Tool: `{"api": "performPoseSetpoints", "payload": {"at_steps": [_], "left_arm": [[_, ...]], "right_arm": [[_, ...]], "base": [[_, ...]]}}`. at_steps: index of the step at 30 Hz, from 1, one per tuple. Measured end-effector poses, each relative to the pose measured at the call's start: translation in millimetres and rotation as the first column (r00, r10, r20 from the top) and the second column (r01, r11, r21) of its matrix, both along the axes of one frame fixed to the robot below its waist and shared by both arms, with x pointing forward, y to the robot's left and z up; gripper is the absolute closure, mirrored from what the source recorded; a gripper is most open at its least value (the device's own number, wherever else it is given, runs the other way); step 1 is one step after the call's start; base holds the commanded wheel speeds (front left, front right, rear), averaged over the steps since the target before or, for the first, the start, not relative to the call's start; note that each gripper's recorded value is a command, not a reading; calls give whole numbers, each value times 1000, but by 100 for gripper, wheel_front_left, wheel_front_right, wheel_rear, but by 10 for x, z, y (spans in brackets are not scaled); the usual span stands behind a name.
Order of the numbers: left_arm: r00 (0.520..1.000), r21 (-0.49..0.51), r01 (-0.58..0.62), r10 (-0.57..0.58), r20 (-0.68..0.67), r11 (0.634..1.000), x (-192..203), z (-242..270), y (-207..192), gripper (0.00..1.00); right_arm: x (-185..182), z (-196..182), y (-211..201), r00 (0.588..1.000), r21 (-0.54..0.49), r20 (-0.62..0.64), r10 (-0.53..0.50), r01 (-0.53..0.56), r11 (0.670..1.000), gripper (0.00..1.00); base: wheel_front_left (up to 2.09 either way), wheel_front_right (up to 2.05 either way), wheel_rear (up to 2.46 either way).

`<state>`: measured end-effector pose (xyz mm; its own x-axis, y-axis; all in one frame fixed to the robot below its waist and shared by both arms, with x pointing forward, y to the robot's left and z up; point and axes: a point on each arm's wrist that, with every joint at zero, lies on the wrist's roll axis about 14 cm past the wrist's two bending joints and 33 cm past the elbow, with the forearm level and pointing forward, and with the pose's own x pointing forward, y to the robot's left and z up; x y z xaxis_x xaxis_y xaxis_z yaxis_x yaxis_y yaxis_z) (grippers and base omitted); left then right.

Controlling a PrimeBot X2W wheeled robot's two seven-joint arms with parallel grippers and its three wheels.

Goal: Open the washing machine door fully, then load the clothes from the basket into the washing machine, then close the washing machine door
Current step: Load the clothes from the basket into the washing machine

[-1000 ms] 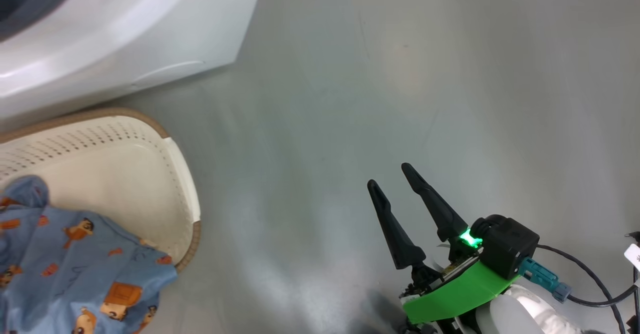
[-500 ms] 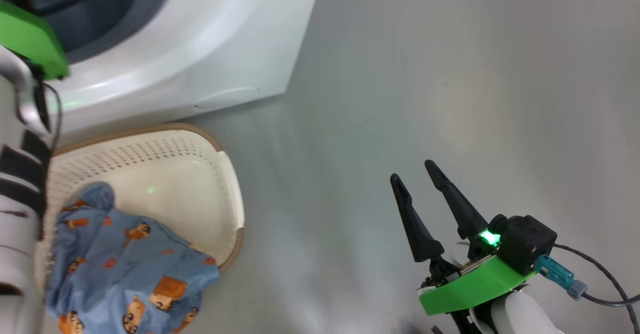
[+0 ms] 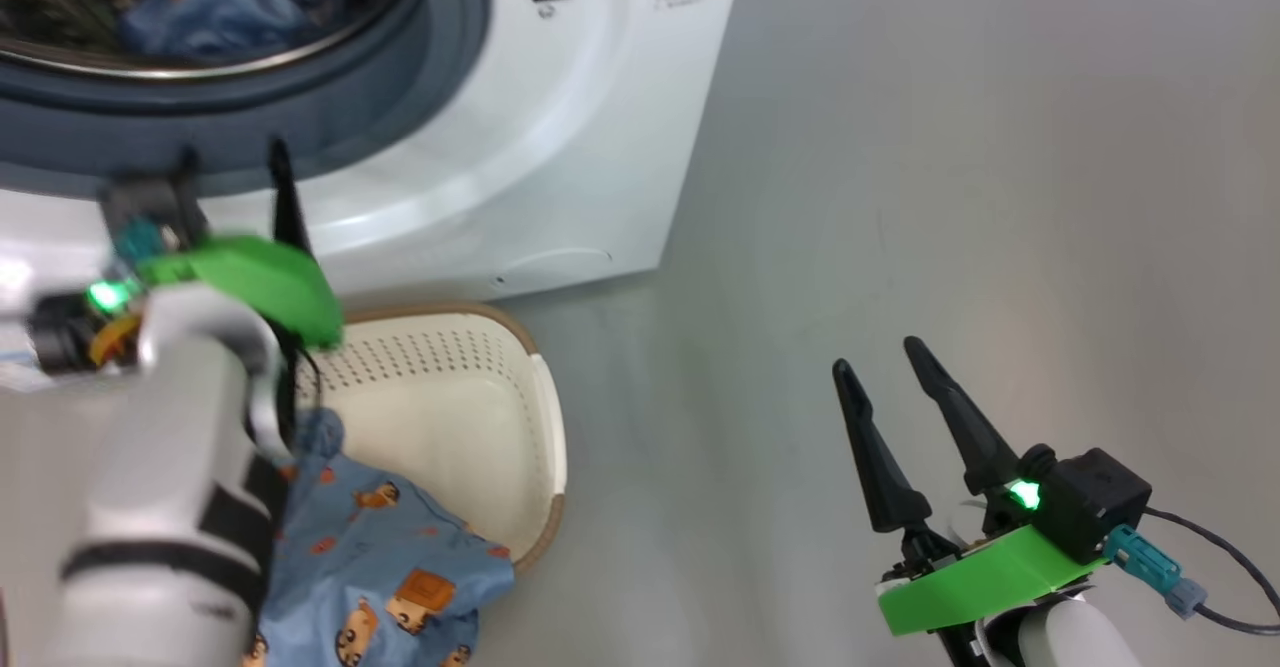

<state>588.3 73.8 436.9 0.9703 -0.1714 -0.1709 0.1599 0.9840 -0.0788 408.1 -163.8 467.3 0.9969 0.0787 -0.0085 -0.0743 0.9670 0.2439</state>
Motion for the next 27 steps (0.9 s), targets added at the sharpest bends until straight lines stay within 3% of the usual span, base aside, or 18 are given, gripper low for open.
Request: {"api": "performPoseSetpoints", "payload": {"at_steps": [14,27], "left_arm": [[999,-86,-45,45,-2,995,-1307,19,150,0],[983,-143,-163,173,63,976,-2128,258,565,0]], "right_arm": [[-339,286,54,997,-24,71,19,-17,1000,0],[-578,466,62,992,-35,124,34,-30,999,0]], "base": [[0,0,0],[0,0,0]]}}
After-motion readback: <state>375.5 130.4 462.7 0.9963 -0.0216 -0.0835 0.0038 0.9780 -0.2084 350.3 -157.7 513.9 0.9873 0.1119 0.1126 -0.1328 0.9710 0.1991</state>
